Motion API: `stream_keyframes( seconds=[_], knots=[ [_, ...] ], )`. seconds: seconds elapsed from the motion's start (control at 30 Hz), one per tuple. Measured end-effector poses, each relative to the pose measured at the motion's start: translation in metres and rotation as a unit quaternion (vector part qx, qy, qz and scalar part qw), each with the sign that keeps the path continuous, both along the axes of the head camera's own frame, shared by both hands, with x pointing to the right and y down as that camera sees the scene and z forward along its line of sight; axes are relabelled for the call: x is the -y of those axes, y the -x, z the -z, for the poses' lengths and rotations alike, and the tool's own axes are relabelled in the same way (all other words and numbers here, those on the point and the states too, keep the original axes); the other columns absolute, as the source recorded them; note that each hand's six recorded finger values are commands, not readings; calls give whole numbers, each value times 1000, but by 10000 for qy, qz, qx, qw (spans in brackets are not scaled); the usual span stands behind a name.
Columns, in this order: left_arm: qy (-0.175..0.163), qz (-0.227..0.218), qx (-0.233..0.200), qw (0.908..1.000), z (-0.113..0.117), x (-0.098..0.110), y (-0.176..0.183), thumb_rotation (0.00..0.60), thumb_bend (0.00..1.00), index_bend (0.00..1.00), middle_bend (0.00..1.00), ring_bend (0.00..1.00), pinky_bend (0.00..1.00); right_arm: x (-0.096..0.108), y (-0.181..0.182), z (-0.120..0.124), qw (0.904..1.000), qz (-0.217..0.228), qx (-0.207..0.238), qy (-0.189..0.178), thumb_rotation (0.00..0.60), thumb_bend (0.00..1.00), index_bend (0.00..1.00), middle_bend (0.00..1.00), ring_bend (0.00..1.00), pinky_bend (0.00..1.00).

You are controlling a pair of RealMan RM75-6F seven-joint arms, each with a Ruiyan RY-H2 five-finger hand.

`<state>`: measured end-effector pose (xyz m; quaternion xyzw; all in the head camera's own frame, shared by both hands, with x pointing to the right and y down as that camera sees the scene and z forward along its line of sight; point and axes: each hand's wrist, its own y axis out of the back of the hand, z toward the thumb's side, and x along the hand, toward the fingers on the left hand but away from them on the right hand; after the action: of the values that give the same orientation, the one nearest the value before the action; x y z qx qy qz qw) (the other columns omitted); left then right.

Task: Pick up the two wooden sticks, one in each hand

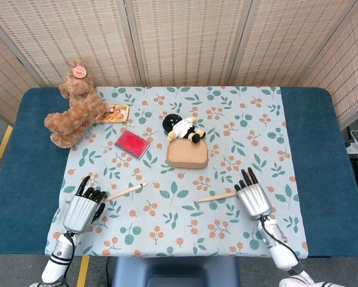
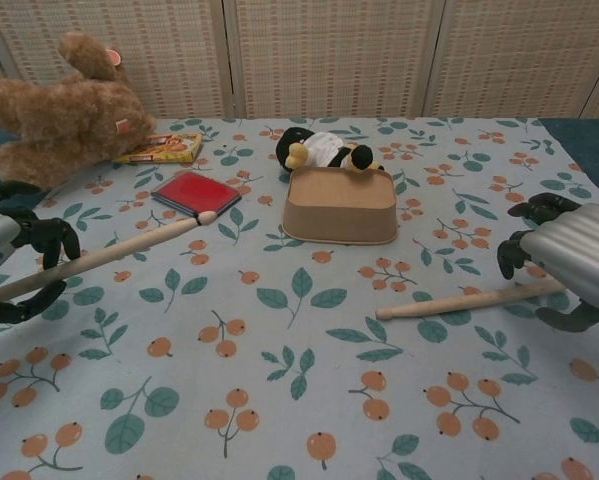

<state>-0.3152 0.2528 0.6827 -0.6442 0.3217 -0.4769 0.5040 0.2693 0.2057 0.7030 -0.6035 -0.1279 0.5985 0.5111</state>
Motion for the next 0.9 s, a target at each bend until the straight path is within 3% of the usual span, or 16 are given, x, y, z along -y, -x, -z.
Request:
stream_keyframes(
  seconds=[0.27, 0.63, 0.9],
  knots=[
    [18, -21, 16, 10000, -2, 1, 1, 600, 558, 788, 803, 437, 154, 5, 2, -20, 9998, -70, -171, 88, 600, 236, 422, 360, 77, 0],
    [76, -1, 40, 10000, -5, 1, 4, 600, 557, 788, 803, 437, 153, 4, 5, -26, 9998, -87, -186, 50, 600, 263, 606, 525, 248, 1],
    [91, 50, 75, 9999, -6, 2, 8, 600, 558, 789, 803, 437, 153, 1, 1, -30, 9993, -117, -323, 126, 600, 267, 619, 548, 279, 4]
  ],
)
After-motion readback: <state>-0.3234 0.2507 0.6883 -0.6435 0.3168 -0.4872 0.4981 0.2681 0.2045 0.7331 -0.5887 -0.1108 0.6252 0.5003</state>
